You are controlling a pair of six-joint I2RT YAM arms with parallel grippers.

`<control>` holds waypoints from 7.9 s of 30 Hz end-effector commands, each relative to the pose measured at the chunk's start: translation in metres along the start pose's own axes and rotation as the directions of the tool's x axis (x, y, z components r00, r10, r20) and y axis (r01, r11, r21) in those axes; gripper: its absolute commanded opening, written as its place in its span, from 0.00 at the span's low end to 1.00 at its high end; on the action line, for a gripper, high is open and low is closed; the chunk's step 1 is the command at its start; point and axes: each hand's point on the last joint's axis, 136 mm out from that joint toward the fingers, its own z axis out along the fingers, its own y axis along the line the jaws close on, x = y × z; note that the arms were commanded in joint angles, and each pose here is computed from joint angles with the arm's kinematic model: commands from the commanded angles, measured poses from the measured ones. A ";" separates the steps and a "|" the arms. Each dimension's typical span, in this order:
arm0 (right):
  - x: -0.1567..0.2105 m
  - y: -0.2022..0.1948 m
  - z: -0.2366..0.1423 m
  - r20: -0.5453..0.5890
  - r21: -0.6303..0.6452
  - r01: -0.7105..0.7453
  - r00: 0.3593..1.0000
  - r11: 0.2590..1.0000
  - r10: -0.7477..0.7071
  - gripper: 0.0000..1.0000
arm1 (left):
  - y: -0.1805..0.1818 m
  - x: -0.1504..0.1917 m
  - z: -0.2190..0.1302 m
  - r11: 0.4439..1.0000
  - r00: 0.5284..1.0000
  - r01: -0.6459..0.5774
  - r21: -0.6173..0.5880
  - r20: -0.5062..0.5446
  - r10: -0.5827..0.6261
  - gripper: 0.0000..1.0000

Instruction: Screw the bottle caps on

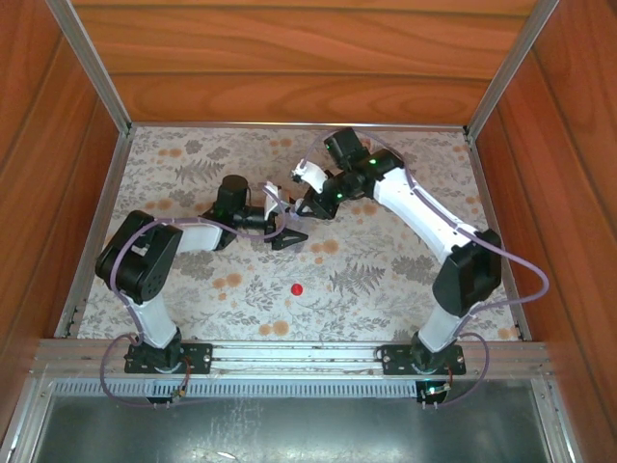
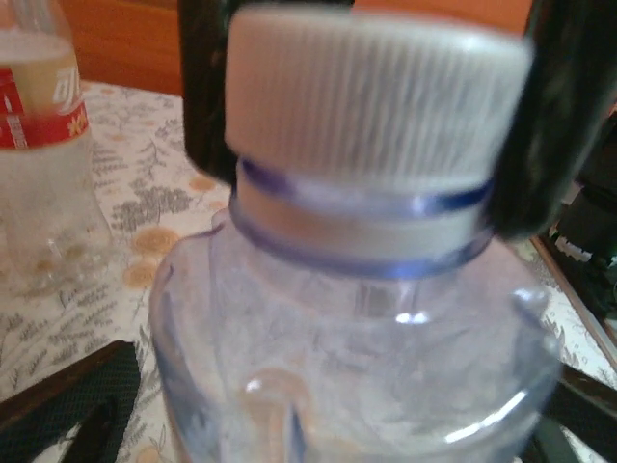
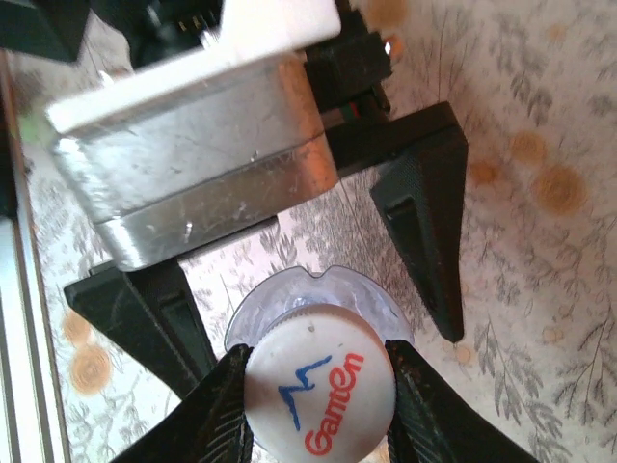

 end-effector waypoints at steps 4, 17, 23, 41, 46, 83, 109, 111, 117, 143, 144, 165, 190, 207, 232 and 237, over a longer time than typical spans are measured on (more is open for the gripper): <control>-0.029 0.020 -0.043 0.204 -0.038 -0.003 0.979 0.999 0.011 0.26 | -0.002 -0.050 -0.011 1.000 0.997 -0.009 0.006 0.072 0.009 0.99; -0.024 0.021 -0.047 0.198 -0.033 -0.028 0.980 0.999 0.034 0.25 | -0.019 -0.075 -0.012 0.997 0.994 -0.029 0.071 0.103 0.022 0.73; -0.023 0.020 -0.046 0.186 -0.033 -0.030 0.982 0.999 0.036 0.25 | -0.022 -0.075 -0.012 0.996 0.994 -0.050 0.072 0.104 0.043 0.55; -0.014 0.030 -0.065 0.098 0.067 0.140 0.984 0.988 -0.146 0.67 | -0.020 -0.053 -0.023 0.952 0.950 -0.304 -0.018 0.070 0.305 0.49; -0.014 0.035 -0.068 0.018 0.068 0.235 0.972 0.970 -0.236 0.68 | -0.019 -0.043 -0.024 0.946 0.945 -0.324 -0.016 0.042 0.324 0.47; -0.019 0.035 -0.029 -0.021 -0.050 0.035 0.999 0.998 -0.036 0.25 | -0.006 -0.047 -0.027 0.916 0.922 -0.386 -0.113 -0.028 0.385 0.46; -0.011 0.048 -0.057 -0.012 0.031 -0.157 0.987 0.987 0.157 0.60 | -0.015 -0.045 -0.031 0.881 0.885 -0.466 -0.079 -0.024 0.465 0.48; -0.009 0.049 -0.058 -0.015 0.043 0.009 1.000 0.999 -0.008 0.61 | -0.021 -0.046 -0.031 0.891 0.893 -0.450 -0.056 -0.005 0.450 0.48; -0.017 0.035 -0.057 -0.063 0.104 0.290 0.956 0.951 -0.285 0.60 | -0.031 -0.051 -0.030 0.915 0.915 -0.403 0.003 0.035 0.403 0.48; -0.032 0.045 -0.034 -0.087 0.003 0.334 0.939 0.943 -0.332 0.22 | -0.026 -0.047 -0.031 0.922 0.921 -0.388 -0.018 0.017 0.388 0.48; -0.032 0.046 -0.034 -0.083 0.003 0.323 0.943 0.947 -0.321 0.21 | -0.025 -0.046 -0.030 0.922 0.922 -0.388 -0.023 0.012 0.388 0.48; -0.053 0.018 -0.061 0.168 0.211 -0.536 0.844 0.817 0.510 0.48 | 0.008 -0.039 -0.030 0.855 0.880 -0.474 -0.210 -0.135 0.455 0.48; -0.030 0.058 -0.044 -0.038 0.051 0.288 0.957 0.956 -0.287 0.54 | -0.036 -0.035 -0.016 0.905 0.905 -0.426 -0.001 -0.007 0.426 0.48; -0.011 0.071 -0.035 -0.084 -0.059 0.255 0.962 0.965 -0.259 0.42 | -0.030 -0.036 -0.018 0.896 0.897 -0.442 -0.047 -0.033 0.441 0.48; -0.022 0.031 -0.030 -0.071 0.167 -0.124 0.988 0.978 0.137 0.00 | 0.013 -0.036 -0.027 0.854 0.893 -0.450 -0.261 -0.169 0.418 0.48; -0.021 0.012 -0.028 0.086 0.261 -0.639 0.762 0.723 0.642 0.00 | 0.032 -0.042 -0.031 0.816 0.881 -0.472 -0.335 -0.214 0.422 0.48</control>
